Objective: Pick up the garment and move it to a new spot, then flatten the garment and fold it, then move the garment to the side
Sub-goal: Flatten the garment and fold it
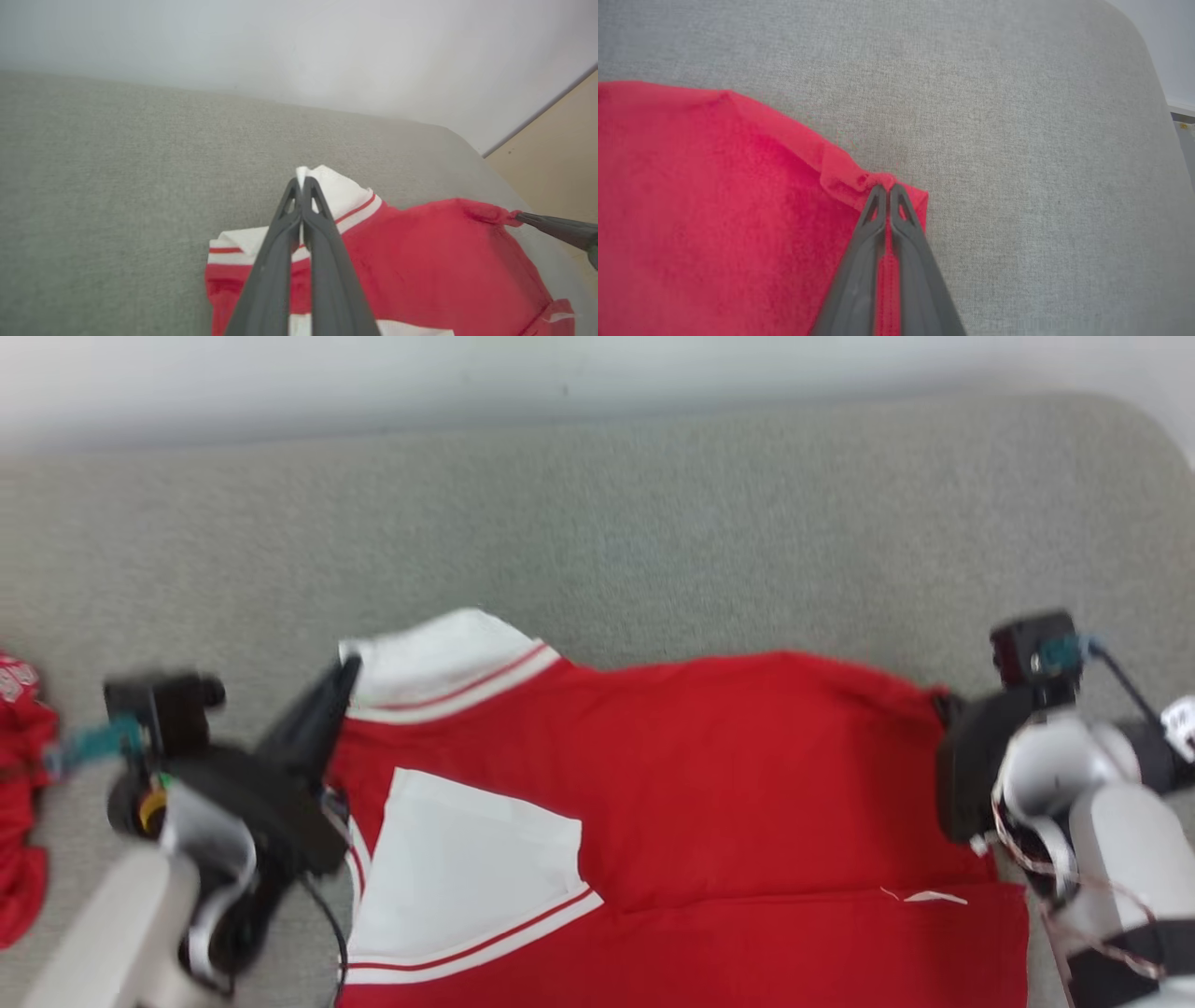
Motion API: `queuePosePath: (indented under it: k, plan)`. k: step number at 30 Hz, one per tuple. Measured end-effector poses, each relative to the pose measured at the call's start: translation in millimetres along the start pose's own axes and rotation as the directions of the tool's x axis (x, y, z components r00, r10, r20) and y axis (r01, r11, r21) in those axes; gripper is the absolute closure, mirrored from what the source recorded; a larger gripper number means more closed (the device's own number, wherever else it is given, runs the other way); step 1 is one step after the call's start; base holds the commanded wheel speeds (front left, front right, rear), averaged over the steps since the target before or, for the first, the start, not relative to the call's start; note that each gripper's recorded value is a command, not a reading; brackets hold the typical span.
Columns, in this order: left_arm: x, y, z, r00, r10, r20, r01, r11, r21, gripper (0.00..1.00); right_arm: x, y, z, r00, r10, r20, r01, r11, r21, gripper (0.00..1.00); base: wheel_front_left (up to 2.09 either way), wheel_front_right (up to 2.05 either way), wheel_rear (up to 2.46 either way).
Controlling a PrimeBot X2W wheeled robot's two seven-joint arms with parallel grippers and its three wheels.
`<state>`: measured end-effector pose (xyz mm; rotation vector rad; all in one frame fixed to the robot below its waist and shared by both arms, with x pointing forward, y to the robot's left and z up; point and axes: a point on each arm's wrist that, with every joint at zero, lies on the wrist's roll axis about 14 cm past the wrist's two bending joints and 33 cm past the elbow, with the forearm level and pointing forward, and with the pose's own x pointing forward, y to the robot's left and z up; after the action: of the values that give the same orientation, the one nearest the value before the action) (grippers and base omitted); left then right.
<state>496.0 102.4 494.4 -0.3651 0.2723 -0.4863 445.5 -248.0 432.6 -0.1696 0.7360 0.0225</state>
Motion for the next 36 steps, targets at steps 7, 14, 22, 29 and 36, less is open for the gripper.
queuePosePath:
  k: [7, 14, 22, 29, 36]
  plan:
    - [-57.2, -10.5, -6.1, 0.996, 0.030, 0.080, -0.024, 0.996, -0.084, 1.00, -26.3, -8.5, -26.0, 0.999, -0.011, -0.037, 0.012, 1.000, 0.010, 1.00, 0.00, 0.00, 0.00]
    - [-107.5, -20.7, -36.9, 0.989, 0.095, 0.110, -0.072, 0.977, -0.203, 1.00, -37.1, -9.6, -24.4, 0.999, -0.019, -0.033, 0.018, 1.000, -0.022, 1.00, 0.00, 0.00, 0.00]
    - [-132.5, -22.4, -64.2, 0.976, 0.180, 0.122, -0.138, 0.946, -0.293, 1.00, -40.1, 0.3, -44.8, 0.994, -0.001, -0.105, -0.003, 0.999, -0.044, 1.00, 0.00, 0.00, 0.00]
    - [-141.8, -19.1, -88.0, 0.977, 0.203, 0.064, -0.175, 0.937, -0.302, 1.00, -48.3, -4.6, -52.1, 0.992, -0.017, -0.125, 0.012, 0.999, -0.041, 1.00, 0.00, 0.00, 0.00]
    - [-142.0, -23.0, -110.5, 0.981, 0.191, -0.001, -0.184, 0.943, -0.276, 1.00, -50.1, -10.3, -70.3, 0.982, -0.042, -0.184, 0.033, 0.998, -0.049, 1.00, 0.00, 0.00, 0.00]
